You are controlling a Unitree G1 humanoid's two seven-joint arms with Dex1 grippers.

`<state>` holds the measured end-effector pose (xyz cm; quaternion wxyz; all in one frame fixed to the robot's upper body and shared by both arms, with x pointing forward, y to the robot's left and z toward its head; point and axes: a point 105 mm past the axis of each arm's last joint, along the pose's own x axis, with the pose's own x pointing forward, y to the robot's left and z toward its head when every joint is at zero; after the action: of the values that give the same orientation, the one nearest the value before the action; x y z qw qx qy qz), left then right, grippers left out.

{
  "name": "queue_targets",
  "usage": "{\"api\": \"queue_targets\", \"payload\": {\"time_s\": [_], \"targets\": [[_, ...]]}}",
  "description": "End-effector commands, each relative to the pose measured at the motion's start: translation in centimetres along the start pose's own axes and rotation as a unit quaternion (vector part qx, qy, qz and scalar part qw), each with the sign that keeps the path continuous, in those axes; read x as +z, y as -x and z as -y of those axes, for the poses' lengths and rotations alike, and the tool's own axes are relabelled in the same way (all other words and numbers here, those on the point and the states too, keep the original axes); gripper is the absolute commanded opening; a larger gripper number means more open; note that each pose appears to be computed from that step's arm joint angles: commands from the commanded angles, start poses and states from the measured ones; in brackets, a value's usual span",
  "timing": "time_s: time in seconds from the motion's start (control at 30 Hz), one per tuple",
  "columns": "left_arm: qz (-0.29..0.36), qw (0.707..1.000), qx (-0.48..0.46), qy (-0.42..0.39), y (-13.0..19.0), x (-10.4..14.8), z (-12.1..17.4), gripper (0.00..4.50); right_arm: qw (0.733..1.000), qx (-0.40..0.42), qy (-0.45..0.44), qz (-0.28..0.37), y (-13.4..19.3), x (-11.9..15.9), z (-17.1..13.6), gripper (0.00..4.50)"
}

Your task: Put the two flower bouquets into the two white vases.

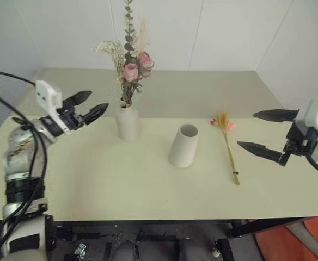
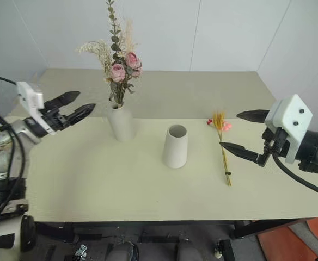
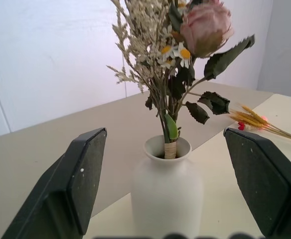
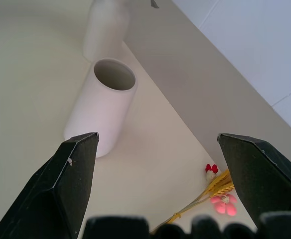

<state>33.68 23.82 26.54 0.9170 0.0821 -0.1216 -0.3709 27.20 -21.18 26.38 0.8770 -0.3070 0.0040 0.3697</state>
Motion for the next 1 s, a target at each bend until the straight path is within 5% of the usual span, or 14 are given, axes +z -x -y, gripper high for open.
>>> {"api": "queue_targets", "payload": {"time_s": [0.03,0.27,0.77,0.87,1.0], "targets": [[-0.003,0.99,-0.131,-0.043,1.6,4.4,3.7,4.1,0.993,-0.037,-0.067,-0.088,-1.0,-2.6,1.6,4.5],[-0.069,0.946,-0.282,-0.142,0.4,7.2,8.5,4.1,0.96,-0.076,-0.185,-0.196,-6.1,-8.1,2.9,4.5],[-0.081,0.94,-0.293,-0.157,-0.5,6.4,9.3,4.1,0.918,-0.139,-0.255,-0.269,-10.9,-13.9,5.5,4.5],[-0.081,0.941,-0.289,-0.154,-0.2,6.4,9.3,4.13,0.914,-0.133,-0.269,-0.274,-11.1,-14.3,5.3,3.95],[-0.078,0.944,-0.282,-0.153,0.0,6.6,9.3,4.13,0.912,-0.123,-0.276,-0.276,-11.4,-14.5,5.1,2.55]]}}
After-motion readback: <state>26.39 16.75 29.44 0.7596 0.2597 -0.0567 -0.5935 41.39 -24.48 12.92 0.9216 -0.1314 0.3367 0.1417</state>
